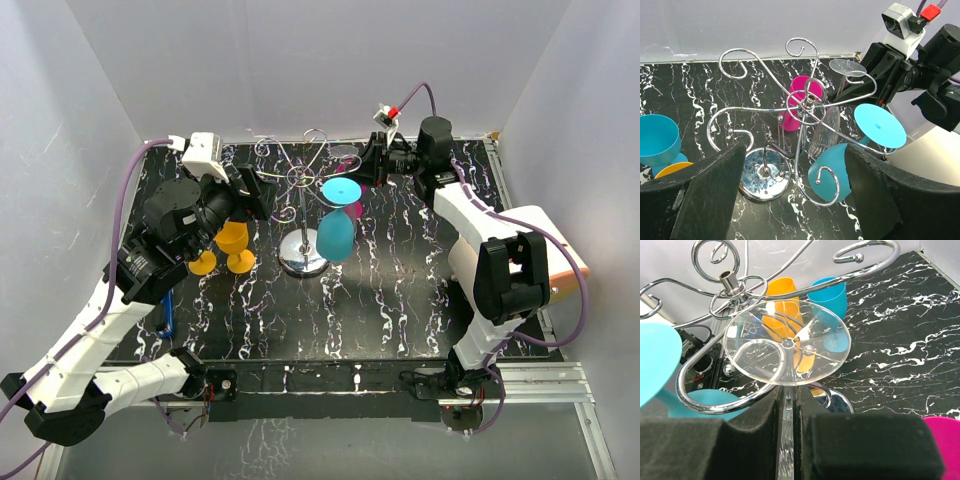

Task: Place the wine glass upside down on the wine glass rack

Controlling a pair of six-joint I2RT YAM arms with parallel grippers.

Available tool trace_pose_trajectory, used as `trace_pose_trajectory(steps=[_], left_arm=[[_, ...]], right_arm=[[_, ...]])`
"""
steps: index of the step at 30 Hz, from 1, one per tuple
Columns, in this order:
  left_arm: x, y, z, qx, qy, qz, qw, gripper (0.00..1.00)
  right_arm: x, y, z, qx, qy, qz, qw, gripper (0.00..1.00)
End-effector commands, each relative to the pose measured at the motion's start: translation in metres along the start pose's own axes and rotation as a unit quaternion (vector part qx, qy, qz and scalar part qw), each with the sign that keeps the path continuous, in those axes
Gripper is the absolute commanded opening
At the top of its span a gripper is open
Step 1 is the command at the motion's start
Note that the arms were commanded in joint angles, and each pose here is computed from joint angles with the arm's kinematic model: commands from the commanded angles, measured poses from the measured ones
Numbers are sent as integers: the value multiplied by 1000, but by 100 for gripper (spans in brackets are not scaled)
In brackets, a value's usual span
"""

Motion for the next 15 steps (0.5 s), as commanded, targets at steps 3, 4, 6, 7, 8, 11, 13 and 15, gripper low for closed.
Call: trace_pose_trajectory(steps=[3,4,6,7,8,11,13,15], left_arm=[[-6,18,-7,-25,-17,-4,1000,79],[-7,18,-7,-24,-18,-4,1000,79],[-7,17,-6,-23,-19,-4,1000,79],[-7,17,-6,-23,-19,-4,1000,79],[-8,17,-6,-22,-21,-4,1000,79],[-8,16,-6,-20,-21,-3,1000,79],[-8,16,-5,-19,-21,-3,1000,79],[-8,15,-6,-18,-21,-3,1000,79]], right_arm=[[28,38,-2,-44,24,-55,997,0],[29,39,-2,-46,26,-56,997,0],[31,40,-1,-47,27,-58,997,0],[31,40,-1,-47,27,-58,997,0],[31,39,0,-47,28,-58,997,0],[30,39,2,-47,29,-58,997,0],[28,39,4,-47,28,-57,997,0],[27,38,7,-46,26,-59,997,0]])
Point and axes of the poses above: each gripper's point midway between its finger pads, its own z axis out along the fingers, its own x axis along the line the jaws close on, y = z × x, the point moved 3 cm from there along -z, back along the fingers, and after that the axes turned 5 degrees about -z, right-handed, at the moved point
